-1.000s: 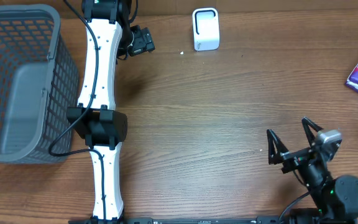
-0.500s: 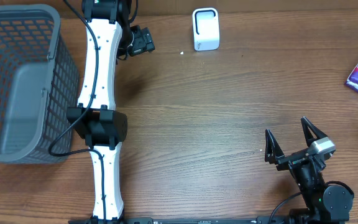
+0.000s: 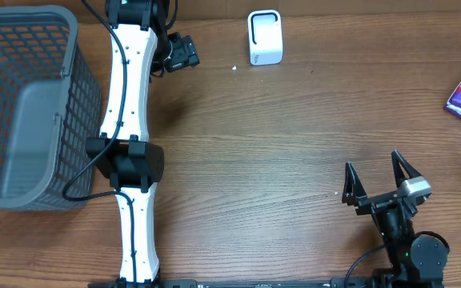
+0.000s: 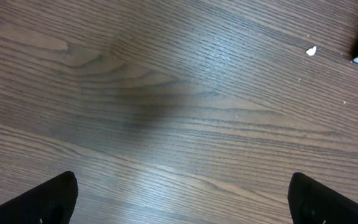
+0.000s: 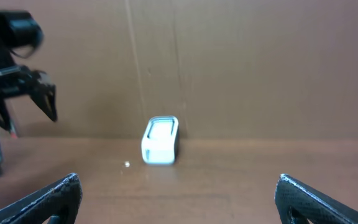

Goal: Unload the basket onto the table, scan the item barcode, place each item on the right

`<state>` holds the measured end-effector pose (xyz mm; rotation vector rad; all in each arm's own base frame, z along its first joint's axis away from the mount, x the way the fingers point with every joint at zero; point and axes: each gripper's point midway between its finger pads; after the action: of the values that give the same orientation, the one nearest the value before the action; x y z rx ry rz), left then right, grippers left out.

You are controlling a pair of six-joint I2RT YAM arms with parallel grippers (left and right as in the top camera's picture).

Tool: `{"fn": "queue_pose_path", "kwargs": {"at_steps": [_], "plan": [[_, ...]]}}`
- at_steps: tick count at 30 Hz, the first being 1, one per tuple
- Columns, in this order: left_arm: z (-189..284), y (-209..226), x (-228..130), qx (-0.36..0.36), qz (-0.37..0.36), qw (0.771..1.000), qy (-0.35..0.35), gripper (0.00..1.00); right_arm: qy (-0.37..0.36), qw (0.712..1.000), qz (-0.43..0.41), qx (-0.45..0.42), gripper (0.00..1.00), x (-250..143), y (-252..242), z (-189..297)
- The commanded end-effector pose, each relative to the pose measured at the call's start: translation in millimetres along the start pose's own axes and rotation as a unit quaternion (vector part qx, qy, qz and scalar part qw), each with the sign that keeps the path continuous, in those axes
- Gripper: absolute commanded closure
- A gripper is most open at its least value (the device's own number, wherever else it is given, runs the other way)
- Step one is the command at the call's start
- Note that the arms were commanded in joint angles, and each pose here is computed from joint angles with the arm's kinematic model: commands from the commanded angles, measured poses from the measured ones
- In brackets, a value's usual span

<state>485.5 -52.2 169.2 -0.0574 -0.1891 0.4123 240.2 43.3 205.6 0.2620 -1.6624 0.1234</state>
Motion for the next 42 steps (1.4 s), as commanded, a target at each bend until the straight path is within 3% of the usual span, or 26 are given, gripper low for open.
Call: {"fn": "queue_pose_path", "kwargs": {"at_steps": [1,3,42], "plan": [[11,0,2,-0.008,0.005,1.000,-0.011,0.00,0.029,0.999,-0.005,-0.030,0.00,-17,-11,1],[11,0,2,-0.008,0.005,1.000,-0.011,0.00,0.060,0.997,-0.010,-0.046,0.00,-33,-17,3],[11,0,2,-0.008,0.005,1.000,-0.011,0.00,0.060,0.996,-0.008,-0.073,0.00,-33,-26,4]]}}
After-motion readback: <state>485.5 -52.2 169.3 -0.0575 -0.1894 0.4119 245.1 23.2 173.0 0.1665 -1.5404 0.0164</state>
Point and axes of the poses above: each gripper's point midway between its finger pads, its own z axis back along the fingers, its own y axis along the line the jaws close on, x = y × z, and after that the axes turned 3 degrees about z, right-handed
